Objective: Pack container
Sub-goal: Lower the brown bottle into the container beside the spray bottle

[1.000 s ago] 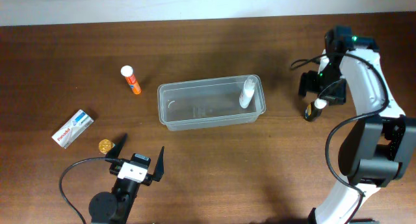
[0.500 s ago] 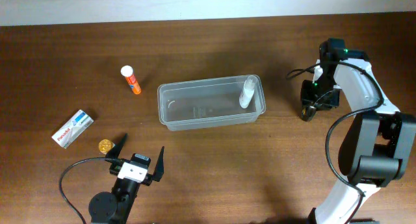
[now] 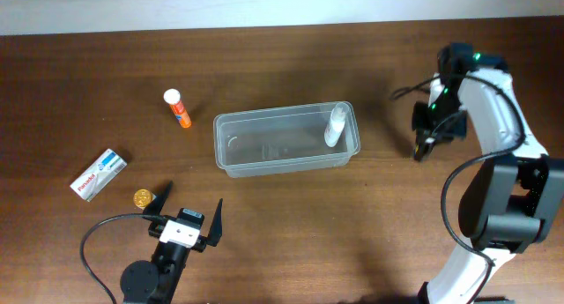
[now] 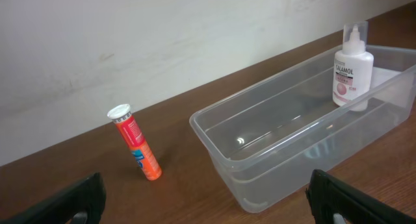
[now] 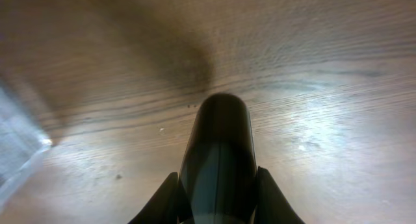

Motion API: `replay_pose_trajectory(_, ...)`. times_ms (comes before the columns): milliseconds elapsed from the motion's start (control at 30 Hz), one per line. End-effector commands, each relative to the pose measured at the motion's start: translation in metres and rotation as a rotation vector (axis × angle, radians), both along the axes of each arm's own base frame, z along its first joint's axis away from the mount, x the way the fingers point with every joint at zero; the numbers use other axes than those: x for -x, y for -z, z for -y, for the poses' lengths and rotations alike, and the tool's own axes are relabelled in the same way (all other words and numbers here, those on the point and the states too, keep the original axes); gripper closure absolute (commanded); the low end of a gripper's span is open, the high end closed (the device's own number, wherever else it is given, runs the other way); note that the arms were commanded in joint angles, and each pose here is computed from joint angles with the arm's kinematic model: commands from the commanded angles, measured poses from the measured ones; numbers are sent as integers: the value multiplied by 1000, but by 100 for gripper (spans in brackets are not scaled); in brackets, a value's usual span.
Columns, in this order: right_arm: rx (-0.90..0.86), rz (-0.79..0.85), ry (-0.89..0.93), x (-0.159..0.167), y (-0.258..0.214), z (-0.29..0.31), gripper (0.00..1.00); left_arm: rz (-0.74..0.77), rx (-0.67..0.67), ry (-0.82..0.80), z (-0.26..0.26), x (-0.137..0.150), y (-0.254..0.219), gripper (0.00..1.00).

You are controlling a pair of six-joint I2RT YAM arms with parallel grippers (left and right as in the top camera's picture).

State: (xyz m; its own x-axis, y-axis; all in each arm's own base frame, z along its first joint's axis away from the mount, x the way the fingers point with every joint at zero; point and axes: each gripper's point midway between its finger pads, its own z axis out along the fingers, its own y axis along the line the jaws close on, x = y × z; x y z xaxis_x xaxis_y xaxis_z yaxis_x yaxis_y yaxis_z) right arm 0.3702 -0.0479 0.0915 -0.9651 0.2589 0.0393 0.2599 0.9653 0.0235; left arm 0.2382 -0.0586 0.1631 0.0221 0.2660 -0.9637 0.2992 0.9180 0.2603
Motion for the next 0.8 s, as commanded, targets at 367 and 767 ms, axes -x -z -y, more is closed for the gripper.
replay_pose_trajectory(367, -64, 260, -250, -20, -160, -92, 79, -3, 9, -11, -2, -1, 2, 1)
replay_pose_trajectory(767, -121, 327, -507, 4, -175, -222, 78, -3, 9, -11, -2, -1, 2, 1)
